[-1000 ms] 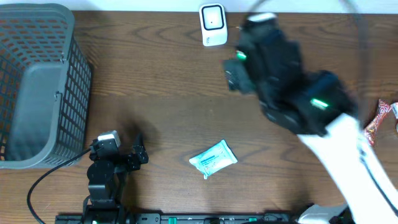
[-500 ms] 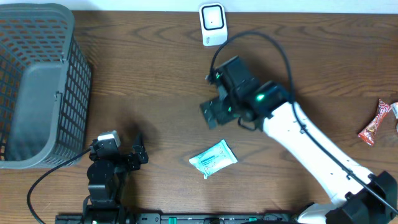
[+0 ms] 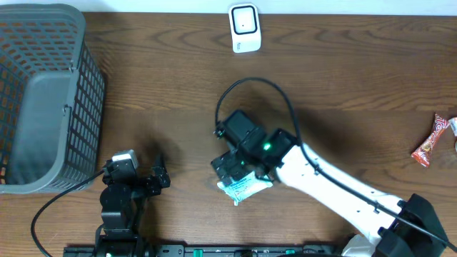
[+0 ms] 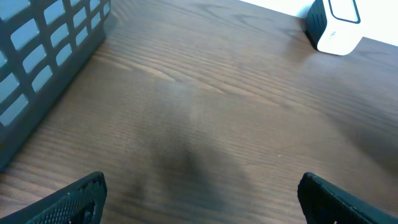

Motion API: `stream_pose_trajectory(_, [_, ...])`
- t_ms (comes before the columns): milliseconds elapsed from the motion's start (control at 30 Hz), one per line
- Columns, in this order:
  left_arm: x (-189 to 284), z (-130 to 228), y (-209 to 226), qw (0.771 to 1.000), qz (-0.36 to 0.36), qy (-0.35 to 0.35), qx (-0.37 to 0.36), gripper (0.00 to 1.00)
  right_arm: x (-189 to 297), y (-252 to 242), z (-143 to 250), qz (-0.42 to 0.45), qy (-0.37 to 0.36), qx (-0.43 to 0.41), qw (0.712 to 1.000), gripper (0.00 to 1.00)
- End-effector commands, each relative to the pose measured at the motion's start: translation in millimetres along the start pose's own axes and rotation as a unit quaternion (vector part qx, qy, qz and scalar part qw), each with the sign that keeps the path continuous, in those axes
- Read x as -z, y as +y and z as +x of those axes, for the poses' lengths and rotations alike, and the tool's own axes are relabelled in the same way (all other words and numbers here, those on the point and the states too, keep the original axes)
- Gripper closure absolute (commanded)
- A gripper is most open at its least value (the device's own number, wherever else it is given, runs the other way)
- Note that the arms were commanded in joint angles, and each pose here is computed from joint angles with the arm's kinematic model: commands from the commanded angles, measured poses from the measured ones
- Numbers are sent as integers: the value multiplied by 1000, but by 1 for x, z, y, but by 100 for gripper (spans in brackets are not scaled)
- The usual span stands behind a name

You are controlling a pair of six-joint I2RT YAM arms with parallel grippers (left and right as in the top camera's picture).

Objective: Scan the item barcode
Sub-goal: 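Swing right gripper left and down over mint-green wipes pack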

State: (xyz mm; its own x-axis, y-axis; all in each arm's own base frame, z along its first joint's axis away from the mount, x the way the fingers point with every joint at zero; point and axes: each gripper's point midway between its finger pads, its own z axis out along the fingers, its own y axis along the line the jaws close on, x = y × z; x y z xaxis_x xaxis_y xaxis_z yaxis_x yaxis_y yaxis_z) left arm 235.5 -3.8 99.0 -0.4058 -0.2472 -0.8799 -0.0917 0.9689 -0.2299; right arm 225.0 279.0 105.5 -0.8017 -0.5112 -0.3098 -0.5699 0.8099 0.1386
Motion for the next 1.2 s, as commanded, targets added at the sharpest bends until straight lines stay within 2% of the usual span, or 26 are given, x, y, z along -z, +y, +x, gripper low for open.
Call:
stream_pose_trajectory(0, [-3, 12, 6, 1000, -10, 14, 5, 2, 2, 24, 9, 24, -10, 45, 999, 1])
stream_pose_trajectory(267, [-3, 12, 6, 1000, -10, 14, 5, 2, -13, 40, 32, 59, 16, 98, 993, 1])
stream_pose_trajectory(500, [-3, 12, 6, 1000, -10, 14, 5, 2, -38, 29, 44, 115, 48, 118, 985, 1])
stream_pose_trajectory(733, [-3, 12, 6, 1000, -10, 14, 5, 2, -64, 32, 70, 132, 102, 146, 975, 6])
stream_pose_trajectory(900, [-3, 12, 6, 1000, -10, 14, 5, 2, -66, 42, 76, 136, 101, 167, 971, 7])
stream_pose_trajectory(1067, [-3, 12, 6, 1000, -10, 14, 5, 2, -65, 27, 74, 179, 91, 171, 965, 14])
stream_pose_trajectory(1167, [-3, 12, 6, 1000, -10, 14, 5, 2, -68, 18, 81, 196, 94, 169, 961, 14])
